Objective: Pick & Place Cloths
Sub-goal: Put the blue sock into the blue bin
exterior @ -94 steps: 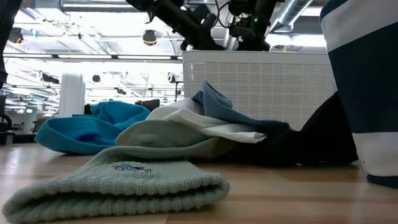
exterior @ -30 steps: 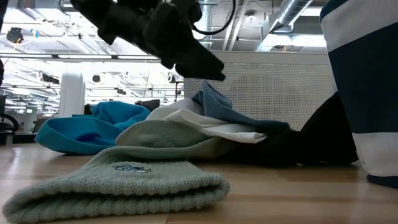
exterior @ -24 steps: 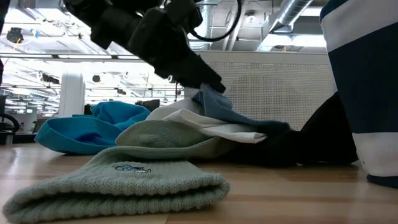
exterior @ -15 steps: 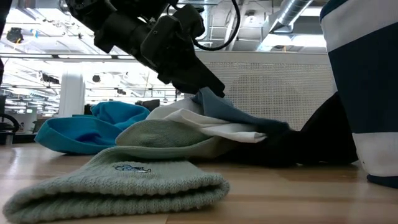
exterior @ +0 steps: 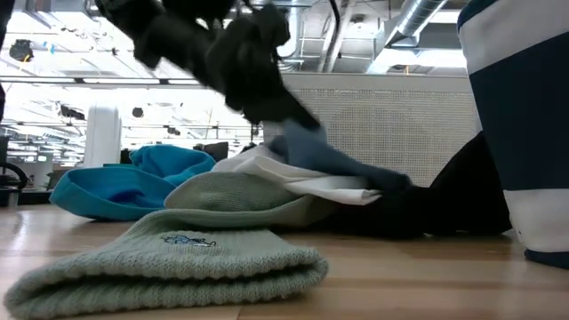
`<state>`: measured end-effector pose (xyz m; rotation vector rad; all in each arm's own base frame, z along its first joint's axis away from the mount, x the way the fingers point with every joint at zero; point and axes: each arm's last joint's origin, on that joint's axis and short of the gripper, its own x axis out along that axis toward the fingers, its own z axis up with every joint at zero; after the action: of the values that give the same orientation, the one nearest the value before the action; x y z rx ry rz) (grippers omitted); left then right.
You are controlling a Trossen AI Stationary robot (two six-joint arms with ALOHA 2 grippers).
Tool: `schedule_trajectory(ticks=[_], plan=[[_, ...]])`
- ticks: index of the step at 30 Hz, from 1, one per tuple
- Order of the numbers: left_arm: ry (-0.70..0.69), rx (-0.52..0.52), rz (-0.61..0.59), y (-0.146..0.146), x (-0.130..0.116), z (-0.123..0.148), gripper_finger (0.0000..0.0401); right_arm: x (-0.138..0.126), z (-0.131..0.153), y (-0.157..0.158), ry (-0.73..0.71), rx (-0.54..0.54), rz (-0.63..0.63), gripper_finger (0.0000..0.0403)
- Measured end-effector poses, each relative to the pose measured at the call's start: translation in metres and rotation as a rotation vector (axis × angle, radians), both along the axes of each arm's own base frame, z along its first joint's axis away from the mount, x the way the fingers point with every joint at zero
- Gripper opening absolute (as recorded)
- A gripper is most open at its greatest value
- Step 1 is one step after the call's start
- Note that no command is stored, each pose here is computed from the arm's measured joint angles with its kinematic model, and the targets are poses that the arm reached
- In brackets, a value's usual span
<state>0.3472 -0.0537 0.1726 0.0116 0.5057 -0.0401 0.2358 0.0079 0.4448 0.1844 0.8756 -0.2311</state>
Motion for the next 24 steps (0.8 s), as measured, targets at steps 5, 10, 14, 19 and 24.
schedule_trajectory(ticks=[5, 10, 14, 19, 24], plan=[[-0.170, 0.057, 0.060, 0.005, -0.017, 0.055, 0.0000, 0.000, 0.000, 0.005, 0.000, 0.000, 0.022, 0.0301], [-0.388, 0.159, 0.151, 0.014, -0.052, 0.123, 0.0000, 0.000, 0.000, 0.008, -0.003, 0.008, 0.022, 0.0301], [-0.547, 0.250, 0.258, 0.028, -0.091, 0.171, 0.0000, 0.000, 0.000, 0.007, -0.003, 0.010, 0.019, 0.0301], [-0.666, 0.301, 0.358, 0.048, -0.137, 0.207, 0.0000, 0.001, 0.001, 0.008, -0.018, 0.011, 0.020, 0.0301], [-0.651, 0.367, 0.530, 0.068, -0.171, 0.219, 0.0000, 0.002, 0.002, 0.008, -0.040, 0.012, 0.019, 0.0301]])
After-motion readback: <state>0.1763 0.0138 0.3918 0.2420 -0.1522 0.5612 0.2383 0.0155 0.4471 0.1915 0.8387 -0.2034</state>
